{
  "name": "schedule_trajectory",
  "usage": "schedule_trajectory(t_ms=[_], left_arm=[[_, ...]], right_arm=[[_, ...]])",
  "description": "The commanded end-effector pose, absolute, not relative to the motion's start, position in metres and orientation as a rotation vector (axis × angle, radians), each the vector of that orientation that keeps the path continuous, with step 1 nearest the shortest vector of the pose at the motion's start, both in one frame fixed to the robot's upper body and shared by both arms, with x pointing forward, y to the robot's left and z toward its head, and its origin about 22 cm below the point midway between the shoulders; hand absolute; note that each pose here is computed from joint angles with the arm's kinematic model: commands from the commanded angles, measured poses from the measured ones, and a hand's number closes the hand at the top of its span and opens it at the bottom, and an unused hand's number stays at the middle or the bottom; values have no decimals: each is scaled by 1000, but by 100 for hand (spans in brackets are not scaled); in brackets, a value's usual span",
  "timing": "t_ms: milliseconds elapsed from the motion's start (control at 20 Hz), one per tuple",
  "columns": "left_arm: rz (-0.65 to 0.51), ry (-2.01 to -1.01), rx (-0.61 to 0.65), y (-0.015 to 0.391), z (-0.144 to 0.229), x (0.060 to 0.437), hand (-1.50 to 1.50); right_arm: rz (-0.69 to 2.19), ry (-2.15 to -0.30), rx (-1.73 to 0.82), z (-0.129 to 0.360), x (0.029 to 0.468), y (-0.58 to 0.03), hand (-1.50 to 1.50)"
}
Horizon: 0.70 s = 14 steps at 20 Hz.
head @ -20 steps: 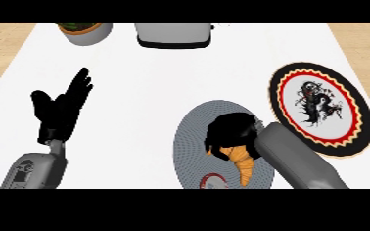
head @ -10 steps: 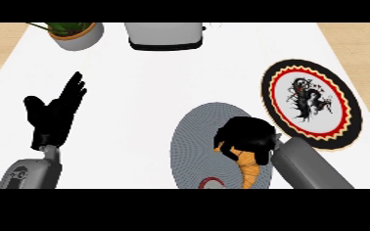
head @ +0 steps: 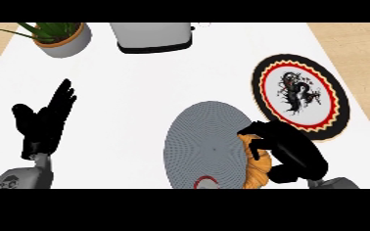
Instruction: Pick the croissant from the placemat and place it in the plate
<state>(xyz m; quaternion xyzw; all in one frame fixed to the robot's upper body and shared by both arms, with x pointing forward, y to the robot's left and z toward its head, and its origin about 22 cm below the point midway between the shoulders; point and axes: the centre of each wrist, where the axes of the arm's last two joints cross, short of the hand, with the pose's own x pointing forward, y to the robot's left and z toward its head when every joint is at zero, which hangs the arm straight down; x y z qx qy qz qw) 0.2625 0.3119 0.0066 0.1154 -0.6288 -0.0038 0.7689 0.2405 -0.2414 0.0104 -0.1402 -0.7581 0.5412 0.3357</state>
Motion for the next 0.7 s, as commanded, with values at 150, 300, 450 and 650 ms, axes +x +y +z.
schedule_trajectory(t_ms=[150,300,450,650], left_arm=[[-38,-1376,219,304,12,257,0],[-49,-1407,190,295,22,275,0],[-75,-1396,157,271,29,283,0],[-63,-1391,164,292,6,285,0]], right_arm=[[1027,-2003,-668,65,188,-294,150],[911,-1955,-646,86,185,-302,150],[804,-1915,-657,89,206,-320,150],[764,-1853,-704,84,219,-350,150]])
